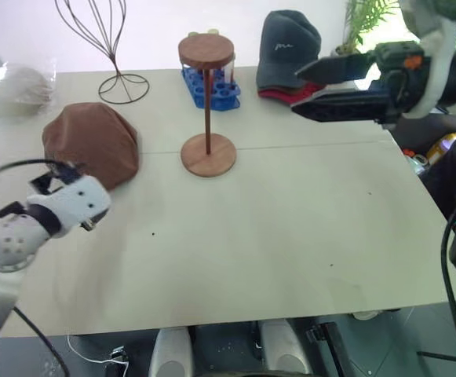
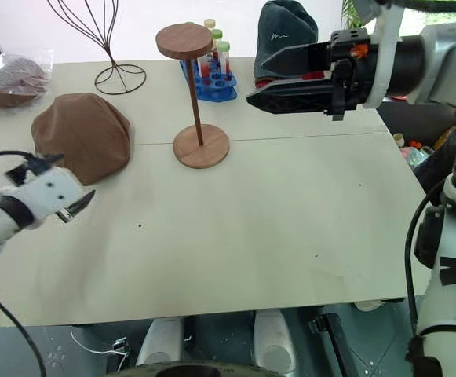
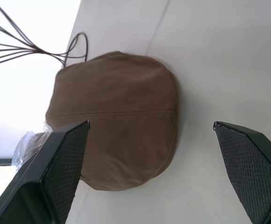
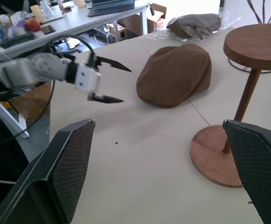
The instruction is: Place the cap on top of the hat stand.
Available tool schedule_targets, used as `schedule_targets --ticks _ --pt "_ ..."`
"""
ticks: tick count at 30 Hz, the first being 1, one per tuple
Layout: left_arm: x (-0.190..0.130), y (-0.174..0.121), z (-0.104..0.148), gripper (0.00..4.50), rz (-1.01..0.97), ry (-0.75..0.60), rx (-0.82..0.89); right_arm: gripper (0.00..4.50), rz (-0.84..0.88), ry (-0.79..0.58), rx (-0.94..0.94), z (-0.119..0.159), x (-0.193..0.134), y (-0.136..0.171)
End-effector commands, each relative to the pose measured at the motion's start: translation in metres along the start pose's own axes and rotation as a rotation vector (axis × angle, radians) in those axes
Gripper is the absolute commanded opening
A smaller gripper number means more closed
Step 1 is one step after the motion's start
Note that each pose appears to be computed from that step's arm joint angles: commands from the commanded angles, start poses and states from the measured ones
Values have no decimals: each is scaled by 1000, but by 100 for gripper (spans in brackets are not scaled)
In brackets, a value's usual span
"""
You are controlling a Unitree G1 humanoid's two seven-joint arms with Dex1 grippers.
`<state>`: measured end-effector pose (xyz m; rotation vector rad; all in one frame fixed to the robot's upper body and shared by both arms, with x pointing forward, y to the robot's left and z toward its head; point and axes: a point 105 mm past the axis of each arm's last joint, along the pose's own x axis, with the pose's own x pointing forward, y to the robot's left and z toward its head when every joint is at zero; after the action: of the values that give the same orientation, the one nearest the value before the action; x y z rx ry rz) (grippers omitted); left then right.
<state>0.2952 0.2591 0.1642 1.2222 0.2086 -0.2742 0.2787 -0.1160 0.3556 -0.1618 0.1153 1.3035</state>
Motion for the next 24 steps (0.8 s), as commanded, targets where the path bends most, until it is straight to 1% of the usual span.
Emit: schedule_targets --ticks 1,3,8,10,15,19,21,24 --pt "14 4 -2 445 75 22 89 450 24 -35 -70 19 -2 17" --pt "25 3 -7 445 106 47 95 450 29 -33 -81 22 -1 21" --pt "49 -2 -7 445 168 35 165 450 33 -51 -90 26 1 26" --pt "58 -7 -14 445 166 58 157 450 20 -55 -93 27 1 26" --pt "85 -13 -16 445 182 61 146 450 13 -78 -93 30 2 26" --pt "101 -7 -24 445 216 100 138 450 -3 -85 -97 29 3 23" --pt "108 0 -27 445 240 114 132 450 -8 -89 -96 29 3 23" --pt "114 13 -27 445 276 121 170 450 -12 -87 -94 27 3 23"
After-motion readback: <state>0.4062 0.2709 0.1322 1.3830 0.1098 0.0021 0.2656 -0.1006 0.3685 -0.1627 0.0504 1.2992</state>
